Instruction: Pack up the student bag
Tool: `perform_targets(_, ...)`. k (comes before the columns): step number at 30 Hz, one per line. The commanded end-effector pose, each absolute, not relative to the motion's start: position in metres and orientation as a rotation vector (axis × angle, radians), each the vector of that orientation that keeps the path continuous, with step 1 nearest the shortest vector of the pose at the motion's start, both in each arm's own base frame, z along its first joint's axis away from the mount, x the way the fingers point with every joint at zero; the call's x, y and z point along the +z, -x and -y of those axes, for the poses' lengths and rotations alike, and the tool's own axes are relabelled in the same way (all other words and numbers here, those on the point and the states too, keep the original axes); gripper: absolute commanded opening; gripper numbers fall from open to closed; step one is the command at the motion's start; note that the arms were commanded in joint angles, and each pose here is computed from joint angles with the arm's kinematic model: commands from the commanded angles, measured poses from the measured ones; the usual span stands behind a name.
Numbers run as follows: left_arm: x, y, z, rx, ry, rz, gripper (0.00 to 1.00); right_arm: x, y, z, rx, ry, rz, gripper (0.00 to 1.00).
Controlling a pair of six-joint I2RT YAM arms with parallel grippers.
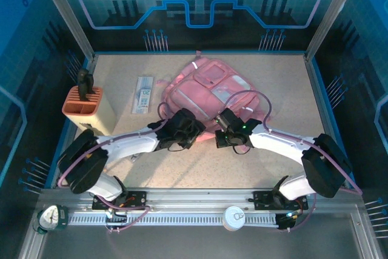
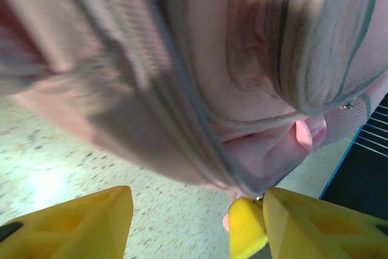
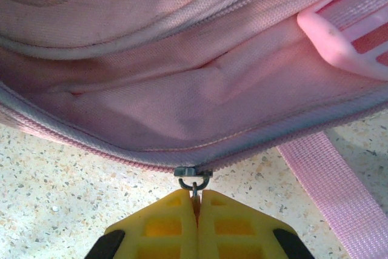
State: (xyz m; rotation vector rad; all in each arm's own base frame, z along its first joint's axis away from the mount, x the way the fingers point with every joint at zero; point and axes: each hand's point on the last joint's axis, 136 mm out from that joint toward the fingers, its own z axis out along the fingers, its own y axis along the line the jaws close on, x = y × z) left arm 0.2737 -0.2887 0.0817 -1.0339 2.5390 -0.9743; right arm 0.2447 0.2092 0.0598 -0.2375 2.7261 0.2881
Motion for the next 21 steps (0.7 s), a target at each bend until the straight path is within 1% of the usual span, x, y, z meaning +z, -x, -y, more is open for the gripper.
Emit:
perform_targets(1, 0.082, -0.288, 0.305, -0.989, 1.057, -2.508, 0.57, 0.058, -0.243, -0.208, 0.234, 0.252, -2.745, 0.0)
perform_targets(2, 0.074, -0.287, 0.305, -0.966, 1.076, -2.525, 0.54, 0.059, -0.243, -0.207, 0.225, 0.253, -2.741, 0.0)
perform_targets(4, 0.065, -0.289, 0.303, -0.942, 1.081, -2.523, 0.43, 0.06, -0.245, -0.204, 0.203, 0.256, -2.736, 0.0)
perform_targets(6, 0.058, -0.288, 0.295, -0.878, 1.083, -2.531, 0.3, 0.059, -0.245, -0.195, 0.149, 0.251, -2.737, 0.0)
perform_targets(11, 0.051, -0.28, 0.265, -0.71, 1.068, -2.543, 0.02, 0.061, -0.253, -0.166, 0.058, 0.193, -2.738, 0.0)
perform_targets(12, 0.053, -0.279, 0.258, -0.688, 1.065, -2.536, 0.0, 0.061, -0.255, -0.158, 0.039, 0.17, -2.737, 0.0)
perform_targets(17, 0.063, -0.271, 0.227, -0.554, 1.025, -2.519, 0.0, 0.059, -0.268, -0.116, -0.011, 0.005, -2.736, 0.0)
perform_targets(19, 0.066, -0.271, 0.224, -0.563, 1.016, -2.518, 0.0, 0.056, -0.274, -0.109, 0.026, -0.046, -2.743, 0.0)
perform_targets(21, 0.069, -0.272, 0.228, -0.601, 1.001, -2.523, 0.0, 0.059, -0.277, -0.116, 0.078, -0.025, -2.74, 0.0)
